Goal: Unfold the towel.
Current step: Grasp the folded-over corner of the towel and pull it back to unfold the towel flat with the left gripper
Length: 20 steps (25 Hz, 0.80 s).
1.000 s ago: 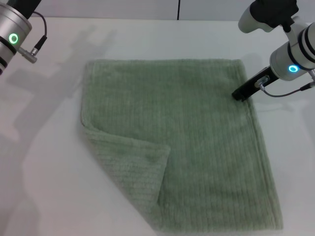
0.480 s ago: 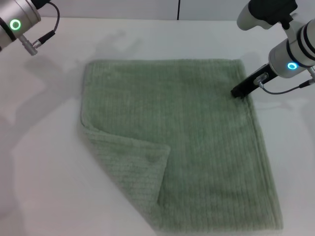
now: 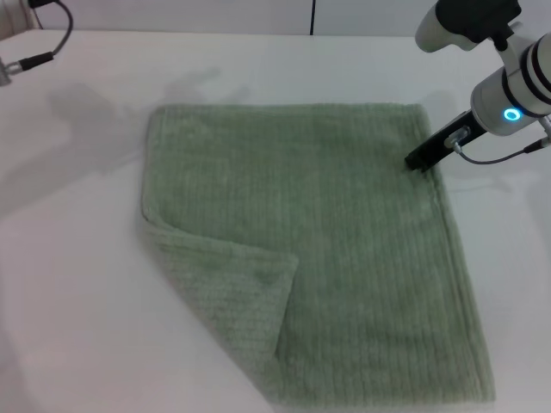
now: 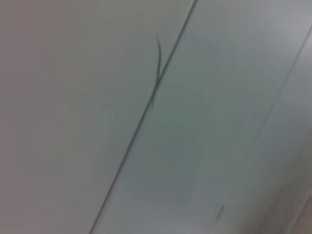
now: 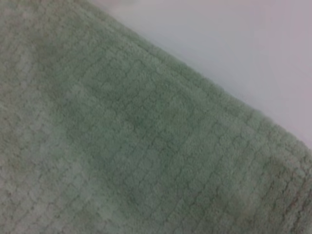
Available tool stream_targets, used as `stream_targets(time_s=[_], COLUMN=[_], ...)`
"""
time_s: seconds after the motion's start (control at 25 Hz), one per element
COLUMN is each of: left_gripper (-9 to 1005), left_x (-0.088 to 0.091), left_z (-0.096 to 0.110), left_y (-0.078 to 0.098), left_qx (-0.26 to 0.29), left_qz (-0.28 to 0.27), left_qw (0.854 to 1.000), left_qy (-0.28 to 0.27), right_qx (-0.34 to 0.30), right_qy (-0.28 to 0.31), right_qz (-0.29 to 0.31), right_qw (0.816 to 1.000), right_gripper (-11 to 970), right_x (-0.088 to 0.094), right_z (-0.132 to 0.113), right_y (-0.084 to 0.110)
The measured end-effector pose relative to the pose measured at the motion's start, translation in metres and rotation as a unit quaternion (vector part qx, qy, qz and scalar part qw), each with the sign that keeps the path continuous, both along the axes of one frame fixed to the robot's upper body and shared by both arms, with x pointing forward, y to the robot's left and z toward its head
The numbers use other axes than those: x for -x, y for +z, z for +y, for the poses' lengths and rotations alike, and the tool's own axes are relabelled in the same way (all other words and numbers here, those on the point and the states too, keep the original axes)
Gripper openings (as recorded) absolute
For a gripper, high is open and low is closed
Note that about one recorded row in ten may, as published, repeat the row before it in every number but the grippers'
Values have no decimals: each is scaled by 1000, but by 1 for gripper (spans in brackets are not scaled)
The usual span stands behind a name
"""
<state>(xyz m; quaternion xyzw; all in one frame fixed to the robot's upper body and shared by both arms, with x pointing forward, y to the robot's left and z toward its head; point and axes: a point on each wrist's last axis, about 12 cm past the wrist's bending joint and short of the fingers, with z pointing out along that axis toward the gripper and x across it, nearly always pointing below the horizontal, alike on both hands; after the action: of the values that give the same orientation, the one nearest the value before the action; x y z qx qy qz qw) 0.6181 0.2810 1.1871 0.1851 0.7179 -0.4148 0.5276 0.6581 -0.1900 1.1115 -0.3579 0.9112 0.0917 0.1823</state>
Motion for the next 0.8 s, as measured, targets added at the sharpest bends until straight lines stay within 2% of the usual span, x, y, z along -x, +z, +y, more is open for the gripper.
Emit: stream_targets(time_s=[0.2, 0.36, 0.6, 0.8], left_gripper=[810, 809, 809, 809], left_x=[2, 5, 9, 16], left_z=[2, -6, -13, -22], left_y=[4, 3, 0, -5], left_qx=[-27, -94, -123, -152], left_qz=[15, 32, 41, 52], left_qw=[999, 993, 987, 977], left_qy=[-26, -68, -94, -143], right_qx=[1, 1, 1, 1], right_qy=[0, 1, 1, 1], right_qz=[0, 0, 0, 0], right_qw=[1000, 1000, 1000, 1000], right_gripper=[1, 1, 1, 1], right_x=[0, 0, 0, 0], right_z=[0, 0, 0, 0], right_y=[0, 0, 0, 0])
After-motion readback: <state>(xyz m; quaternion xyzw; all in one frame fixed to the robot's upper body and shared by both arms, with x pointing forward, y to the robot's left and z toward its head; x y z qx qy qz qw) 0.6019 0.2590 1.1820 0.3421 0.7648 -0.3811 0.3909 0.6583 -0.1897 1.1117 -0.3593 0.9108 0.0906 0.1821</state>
